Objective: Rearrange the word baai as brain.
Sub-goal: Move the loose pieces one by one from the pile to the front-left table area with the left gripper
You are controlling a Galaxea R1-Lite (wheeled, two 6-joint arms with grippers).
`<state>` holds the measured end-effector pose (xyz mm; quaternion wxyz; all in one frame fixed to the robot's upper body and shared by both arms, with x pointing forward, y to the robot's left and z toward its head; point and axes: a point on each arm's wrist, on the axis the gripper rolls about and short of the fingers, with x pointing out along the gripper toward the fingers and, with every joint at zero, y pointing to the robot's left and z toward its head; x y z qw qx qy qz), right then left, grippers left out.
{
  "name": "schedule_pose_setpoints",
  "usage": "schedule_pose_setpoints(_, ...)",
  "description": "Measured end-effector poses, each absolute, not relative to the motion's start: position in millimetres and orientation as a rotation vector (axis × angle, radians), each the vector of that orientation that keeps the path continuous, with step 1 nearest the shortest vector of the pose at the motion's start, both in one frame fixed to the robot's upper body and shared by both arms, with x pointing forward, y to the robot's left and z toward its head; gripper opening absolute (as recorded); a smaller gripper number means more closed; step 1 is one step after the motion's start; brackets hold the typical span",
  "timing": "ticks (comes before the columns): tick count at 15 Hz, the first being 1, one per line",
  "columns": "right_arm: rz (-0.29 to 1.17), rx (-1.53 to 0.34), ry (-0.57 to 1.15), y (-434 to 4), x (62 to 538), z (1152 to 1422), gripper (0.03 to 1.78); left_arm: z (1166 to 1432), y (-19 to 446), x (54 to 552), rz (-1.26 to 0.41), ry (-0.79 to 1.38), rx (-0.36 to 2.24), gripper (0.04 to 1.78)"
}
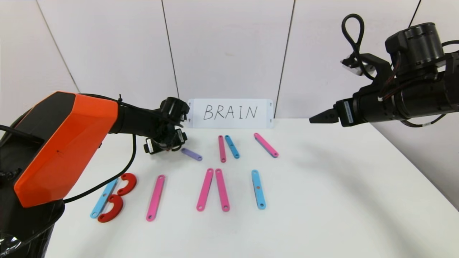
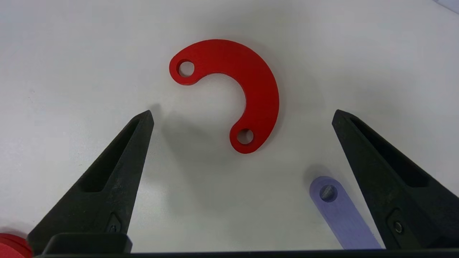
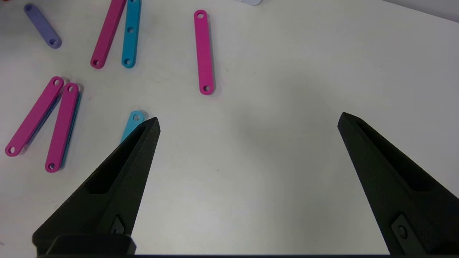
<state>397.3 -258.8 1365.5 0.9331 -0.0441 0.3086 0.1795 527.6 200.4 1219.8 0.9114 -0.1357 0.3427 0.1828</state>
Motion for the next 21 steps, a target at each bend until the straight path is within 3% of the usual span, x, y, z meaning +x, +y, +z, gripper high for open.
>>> schedule_pose_setpoints(5, 0.367, -0.09, 0.634, -258.8, 397.3, 1364.9, 1.74, 1216.4, 200.4, 530.6, 0.381, 0.708, -0.289, 1.74)
schedule_pose_setpoints(7, 0.368, -0.091, 0.633, -258.6, 397.2, 1365.1, 1.74, 1215.6, 201.0, 531.8, 0.385, 0.708, -0.289, 1.64)
schedule_pose_setpoints(10, 0.368, -0.091, 0.633, -258.4, 397.1, 1365.1, 1.74, 1214.1, 200.8, 532.3, 0.385, 0.71, -0.286, 1.29)
schedule_pose_setpoints(15, 0.375, -0.093, 0.635, -256.7, 395.9, 1364.9, 1.74, 1212.6, 200.9, 532.8, 0.387, 0.713, -0.284, 0.42)
schedule_pose_setpoints(17, 0.379, -0.095, 0.636, -255.1, 395.3, 1364.5, 1.74, 1211.3, 200.6, 533.1, 0.388, 0.714, -0.283, 0.3)
schedule_pose_setpoints(21, 0.382, -0.096, 0.637, -254.3, 395.1, 1364.2, 1.74, 1211.1, 201.5, 532.4, 0.389, 0.722, -0.275, 0.3)
